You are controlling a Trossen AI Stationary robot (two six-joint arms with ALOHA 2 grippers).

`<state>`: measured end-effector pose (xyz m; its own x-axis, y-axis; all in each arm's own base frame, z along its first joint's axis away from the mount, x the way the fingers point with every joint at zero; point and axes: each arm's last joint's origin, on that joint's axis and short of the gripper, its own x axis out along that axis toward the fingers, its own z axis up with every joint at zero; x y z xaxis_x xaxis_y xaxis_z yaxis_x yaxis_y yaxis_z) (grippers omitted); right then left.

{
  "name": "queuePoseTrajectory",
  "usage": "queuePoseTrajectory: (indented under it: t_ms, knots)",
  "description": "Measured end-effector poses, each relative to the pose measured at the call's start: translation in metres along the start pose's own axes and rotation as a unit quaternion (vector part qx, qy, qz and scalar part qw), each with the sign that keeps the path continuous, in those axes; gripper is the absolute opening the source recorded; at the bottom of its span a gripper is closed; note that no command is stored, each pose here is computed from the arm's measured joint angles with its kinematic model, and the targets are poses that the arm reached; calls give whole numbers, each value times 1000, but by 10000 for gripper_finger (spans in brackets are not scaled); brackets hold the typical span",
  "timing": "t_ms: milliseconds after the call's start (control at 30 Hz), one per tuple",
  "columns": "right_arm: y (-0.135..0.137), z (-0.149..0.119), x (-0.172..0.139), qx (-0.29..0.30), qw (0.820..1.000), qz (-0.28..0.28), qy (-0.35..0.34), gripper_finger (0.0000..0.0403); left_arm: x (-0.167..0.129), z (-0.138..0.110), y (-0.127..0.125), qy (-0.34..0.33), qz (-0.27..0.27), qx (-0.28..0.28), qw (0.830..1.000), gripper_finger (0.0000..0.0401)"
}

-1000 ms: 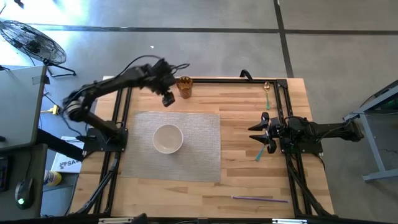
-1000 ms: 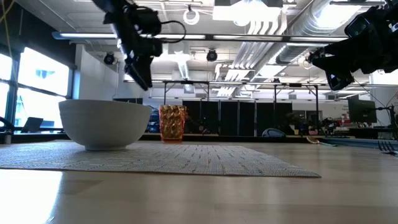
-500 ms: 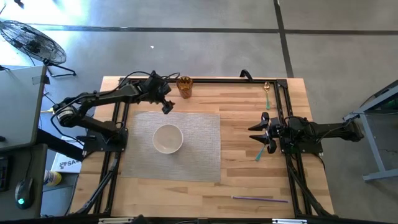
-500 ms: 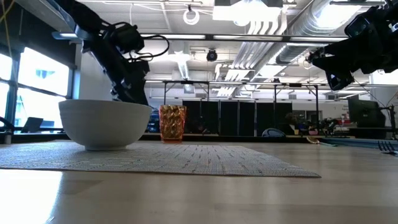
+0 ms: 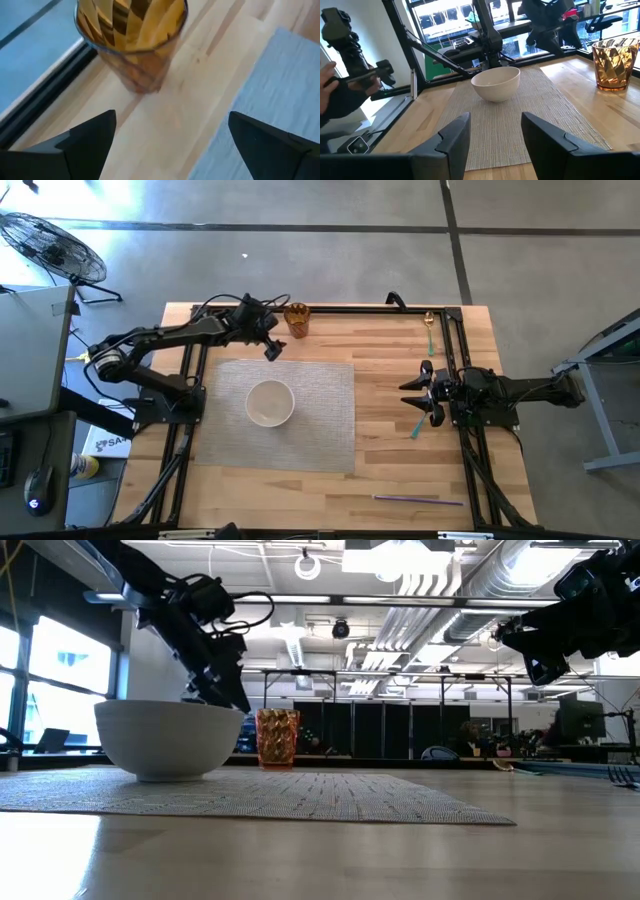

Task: Pick & Place Utensil
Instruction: Put the orange cup on the gray mat to the top right of the white bowl

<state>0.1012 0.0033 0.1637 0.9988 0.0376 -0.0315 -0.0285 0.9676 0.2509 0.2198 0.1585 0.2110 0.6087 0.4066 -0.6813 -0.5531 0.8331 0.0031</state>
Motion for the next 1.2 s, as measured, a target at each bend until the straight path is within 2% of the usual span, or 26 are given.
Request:
queuePoseTrajectory:
  t_ms: [133,300,433,667,867,1067,1200]
  knots:
    - [0,0,0,0,1000,0,0,170,12,-9,4,8,10,-6,1000,379]
    - [0,0,0,0,1000,0,0,170,18,-27,13,-41,-28,-16,999,379]
    - [0,0,0,0,1000,0,0,170,15,-29,22,-87,-8,-28,996,379]
    - [0,0,0,0,1000,0,0,169,17,-29,25,-101,24,-26,994,379]
    - [0,0,0,0,1000,0,0,170,17,-43,24,-164,29,-34,986,379]
    - [0,0,0,0,1000,0,0,170,31,-54,21,-147,15,-45,988,381]
    - [0,0,0,0,1000,0,0,170,47,-59,21,-151,-12,-51,987,397]
